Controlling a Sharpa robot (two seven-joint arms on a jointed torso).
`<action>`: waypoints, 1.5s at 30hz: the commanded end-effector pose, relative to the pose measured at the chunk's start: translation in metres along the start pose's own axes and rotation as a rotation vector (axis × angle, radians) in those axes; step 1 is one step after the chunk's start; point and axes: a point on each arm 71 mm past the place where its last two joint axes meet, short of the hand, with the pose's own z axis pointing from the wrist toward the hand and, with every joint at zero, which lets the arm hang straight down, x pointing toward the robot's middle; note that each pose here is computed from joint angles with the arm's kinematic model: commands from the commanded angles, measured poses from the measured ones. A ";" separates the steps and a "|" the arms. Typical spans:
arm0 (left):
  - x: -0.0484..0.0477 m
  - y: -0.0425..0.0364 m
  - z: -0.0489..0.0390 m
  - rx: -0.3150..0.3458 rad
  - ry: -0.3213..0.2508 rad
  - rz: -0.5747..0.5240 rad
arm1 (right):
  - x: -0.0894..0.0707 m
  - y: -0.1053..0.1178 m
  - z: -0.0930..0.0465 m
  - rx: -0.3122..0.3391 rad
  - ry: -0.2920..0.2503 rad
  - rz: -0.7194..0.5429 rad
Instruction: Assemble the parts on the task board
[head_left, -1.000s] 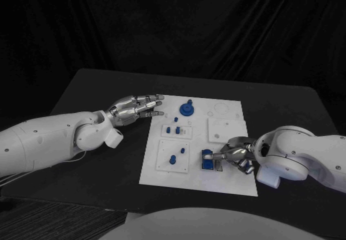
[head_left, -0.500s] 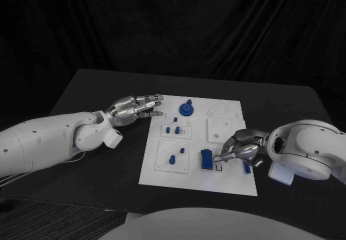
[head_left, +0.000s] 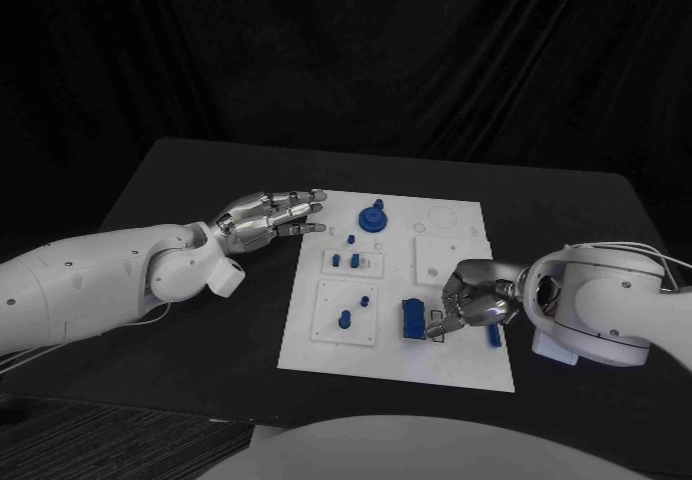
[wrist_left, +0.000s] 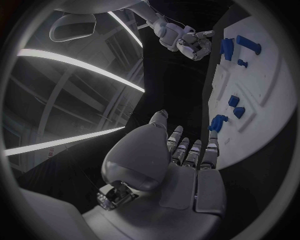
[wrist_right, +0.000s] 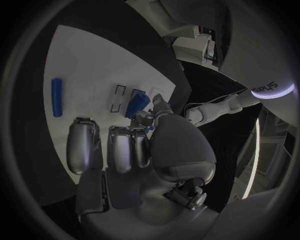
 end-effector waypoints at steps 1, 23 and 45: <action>0.0021 -0.0002 0.0007 0.012 0.015 -0.015 | 0.002 -0.001 0.003 -0.015 -0.028 -0.088; 0.0010 -0.0001 -0.0015 0.008 0.013 -0.016 | 0.010 -0.002 0.019 -0.026 -0.051 -0.068; 0.0004 -0.0003 -0.0041 0.004 0.012 -0.017 | 0.011 -0.010 0.017 -0.008 -0.056 -0.052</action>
